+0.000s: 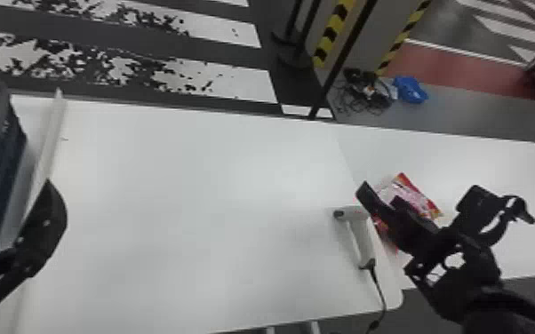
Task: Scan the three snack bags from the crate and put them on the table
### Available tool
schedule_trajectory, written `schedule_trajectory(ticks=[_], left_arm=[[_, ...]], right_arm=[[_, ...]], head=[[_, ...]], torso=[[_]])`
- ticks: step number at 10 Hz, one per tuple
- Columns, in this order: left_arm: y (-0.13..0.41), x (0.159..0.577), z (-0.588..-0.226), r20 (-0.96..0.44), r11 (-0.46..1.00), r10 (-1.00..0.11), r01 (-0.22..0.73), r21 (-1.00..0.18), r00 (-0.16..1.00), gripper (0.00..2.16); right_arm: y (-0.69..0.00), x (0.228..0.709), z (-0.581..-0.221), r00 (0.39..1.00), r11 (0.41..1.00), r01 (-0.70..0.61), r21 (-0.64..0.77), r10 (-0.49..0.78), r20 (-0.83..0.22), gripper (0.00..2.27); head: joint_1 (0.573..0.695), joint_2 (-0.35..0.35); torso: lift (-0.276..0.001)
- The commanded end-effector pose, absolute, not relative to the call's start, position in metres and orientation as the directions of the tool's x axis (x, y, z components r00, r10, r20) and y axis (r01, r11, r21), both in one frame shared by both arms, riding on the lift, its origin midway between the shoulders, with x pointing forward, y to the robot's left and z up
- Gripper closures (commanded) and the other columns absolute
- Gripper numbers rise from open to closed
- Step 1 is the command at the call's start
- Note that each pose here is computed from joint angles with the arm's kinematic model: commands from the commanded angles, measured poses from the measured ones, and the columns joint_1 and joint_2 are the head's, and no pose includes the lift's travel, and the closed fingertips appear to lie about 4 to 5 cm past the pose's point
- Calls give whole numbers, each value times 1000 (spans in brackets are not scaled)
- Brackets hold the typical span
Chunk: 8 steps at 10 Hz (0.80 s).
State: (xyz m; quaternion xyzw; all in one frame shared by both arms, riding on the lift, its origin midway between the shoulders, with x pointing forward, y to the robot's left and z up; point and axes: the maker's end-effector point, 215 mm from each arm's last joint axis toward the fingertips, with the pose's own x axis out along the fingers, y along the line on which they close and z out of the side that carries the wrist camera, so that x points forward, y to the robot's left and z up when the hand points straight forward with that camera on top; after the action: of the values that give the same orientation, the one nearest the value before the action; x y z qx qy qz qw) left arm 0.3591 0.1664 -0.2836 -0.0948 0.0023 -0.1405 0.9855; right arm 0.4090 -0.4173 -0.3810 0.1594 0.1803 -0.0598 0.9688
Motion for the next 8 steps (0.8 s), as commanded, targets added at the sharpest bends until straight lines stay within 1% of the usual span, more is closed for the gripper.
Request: schedule_trajectory(ticks=[1, 2, 3, 4, 5, 6, 8], left_arm=[[166, 359, -287, 15, 943, -273, 271, -193, 962, 76], [166, 359, -287, 13, 944, -271, 268, -195, 963, 76], [166, 359, -287, 12, 944, -271, 268, -193, 963, 76], [167, 358, -289, 9, 944, -271, 268, -193, 962, 76], [167, 357, -292, 3, 944, -271, 266, -194, 963, 76], [167, 357, -297, -6, 944, -271, 264, -196, 963, 76], [175, 355, -301, -14, 950, -258, 251, -187, 966, 76]], right_arm=[[-350, 404, -375, 933, 942, 82, 325, 42, -357, 63], [-309, 403, -370, 939, 953, 22, 303, 85, -334, 63], [-279, 405, -344, 971, 974, -38, 225, 89, -220, 63], [-250, 400, -318, 989, 981, -89, 171, 107, -99, 63], [-229, 392, -310, 991, 979, -119, 167, 129, -47, 63], [-210, 380, -297, 990, 979, -139, 147, 136, 27, 63], [-193, 366, -300, 988, 976, -148, 161, 141, 57, 63]], head=[[695, -350], [695, -337], [695, -276], [695, -217], [695, -168], [695, -121], [695, -69]], torso=[[-94], [-94], [-94], [-94], [-94], [-94], [-94]])
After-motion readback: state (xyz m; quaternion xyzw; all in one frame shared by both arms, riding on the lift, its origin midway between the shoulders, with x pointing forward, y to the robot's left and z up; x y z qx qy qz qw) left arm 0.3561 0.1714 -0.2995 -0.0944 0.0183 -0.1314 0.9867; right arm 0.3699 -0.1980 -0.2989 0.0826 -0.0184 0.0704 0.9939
